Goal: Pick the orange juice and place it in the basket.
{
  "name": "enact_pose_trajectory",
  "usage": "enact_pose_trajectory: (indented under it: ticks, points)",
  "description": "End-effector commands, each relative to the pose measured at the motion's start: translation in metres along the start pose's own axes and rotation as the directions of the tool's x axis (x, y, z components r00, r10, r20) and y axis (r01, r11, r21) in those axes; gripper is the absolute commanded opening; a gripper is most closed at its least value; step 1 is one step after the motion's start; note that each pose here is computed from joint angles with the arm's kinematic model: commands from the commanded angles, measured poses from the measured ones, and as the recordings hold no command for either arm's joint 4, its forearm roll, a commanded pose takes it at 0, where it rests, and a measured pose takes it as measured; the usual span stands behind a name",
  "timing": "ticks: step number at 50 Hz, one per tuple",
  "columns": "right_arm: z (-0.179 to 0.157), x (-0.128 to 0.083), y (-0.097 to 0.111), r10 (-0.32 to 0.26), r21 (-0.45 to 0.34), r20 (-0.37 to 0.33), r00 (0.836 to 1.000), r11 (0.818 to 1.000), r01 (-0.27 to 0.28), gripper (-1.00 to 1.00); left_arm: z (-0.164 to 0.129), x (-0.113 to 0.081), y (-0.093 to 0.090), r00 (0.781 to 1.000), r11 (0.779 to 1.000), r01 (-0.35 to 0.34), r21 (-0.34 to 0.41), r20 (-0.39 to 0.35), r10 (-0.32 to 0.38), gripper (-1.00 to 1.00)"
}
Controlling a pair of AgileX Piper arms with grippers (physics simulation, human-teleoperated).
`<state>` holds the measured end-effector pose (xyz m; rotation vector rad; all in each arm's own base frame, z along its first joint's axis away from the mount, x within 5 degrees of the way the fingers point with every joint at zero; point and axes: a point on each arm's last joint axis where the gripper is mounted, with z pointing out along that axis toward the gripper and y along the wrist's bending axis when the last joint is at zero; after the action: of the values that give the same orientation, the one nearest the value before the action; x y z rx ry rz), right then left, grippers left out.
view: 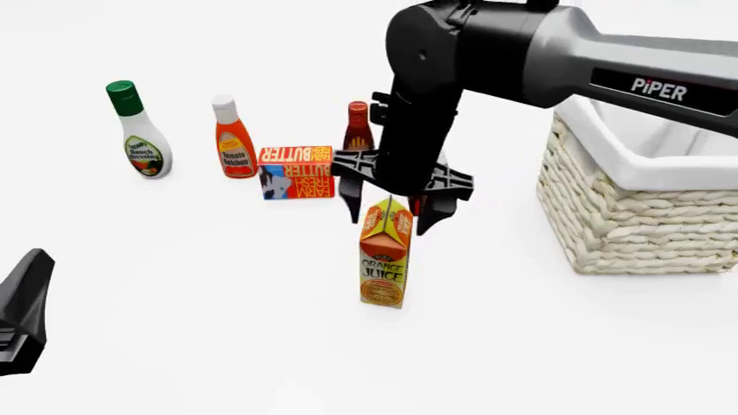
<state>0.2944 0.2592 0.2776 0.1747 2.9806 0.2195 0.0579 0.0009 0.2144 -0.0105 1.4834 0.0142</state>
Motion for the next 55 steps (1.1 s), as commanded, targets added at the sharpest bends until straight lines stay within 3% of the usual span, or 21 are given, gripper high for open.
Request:
enact_pose_trajectory:
  ticks: [1, 55]
  points:
    - [0.008, 0.002, 0.006, -0.005, 0.009, -0.012, 1.0, 1.0, 0.005, 1.0, 0.0, 0.0, 0.0, 1.0, 1.0, 0.0, 0.0, 0.0, 0.0, 1.0]
    - [0.05, -0.012, 0.001, 0.008, 0.072, -0.061, 0.998, 0.997, -0.004, 1.0, 0.0, 0.0, 0.0, 1.0, 1.0, 0.0, 0.0, 0.0, 0.0, 1.0]
